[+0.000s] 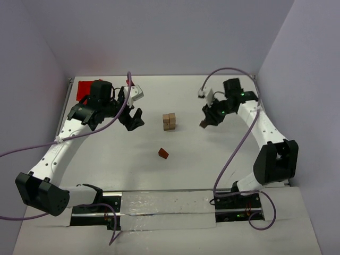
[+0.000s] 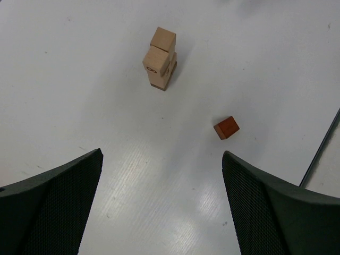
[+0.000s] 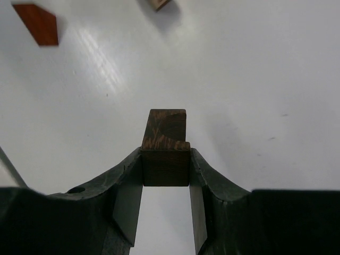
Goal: Build the wood block tower
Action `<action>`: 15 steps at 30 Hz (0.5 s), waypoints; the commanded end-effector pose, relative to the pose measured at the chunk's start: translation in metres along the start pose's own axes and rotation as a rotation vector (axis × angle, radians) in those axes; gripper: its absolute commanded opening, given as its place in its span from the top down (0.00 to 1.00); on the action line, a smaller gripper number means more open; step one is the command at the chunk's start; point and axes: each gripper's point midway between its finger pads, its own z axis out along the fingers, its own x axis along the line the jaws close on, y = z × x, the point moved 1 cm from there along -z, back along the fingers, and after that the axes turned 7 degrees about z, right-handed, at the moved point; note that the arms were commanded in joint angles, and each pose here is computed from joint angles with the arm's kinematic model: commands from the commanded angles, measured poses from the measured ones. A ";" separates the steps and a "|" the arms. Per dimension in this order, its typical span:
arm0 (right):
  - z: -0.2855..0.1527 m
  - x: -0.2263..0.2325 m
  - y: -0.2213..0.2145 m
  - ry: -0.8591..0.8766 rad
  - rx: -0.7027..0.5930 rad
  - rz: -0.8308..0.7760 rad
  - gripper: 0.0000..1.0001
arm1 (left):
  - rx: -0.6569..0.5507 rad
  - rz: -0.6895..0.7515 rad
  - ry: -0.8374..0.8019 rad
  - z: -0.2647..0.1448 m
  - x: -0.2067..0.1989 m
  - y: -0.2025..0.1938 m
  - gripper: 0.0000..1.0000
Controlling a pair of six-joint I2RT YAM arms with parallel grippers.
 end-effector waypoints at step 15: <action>-0.022 0.049 0.081 0.655 -0.296 0.645 0.89 | -0.055 0.169 -0.084 0.062 -0.042 0.072 0.05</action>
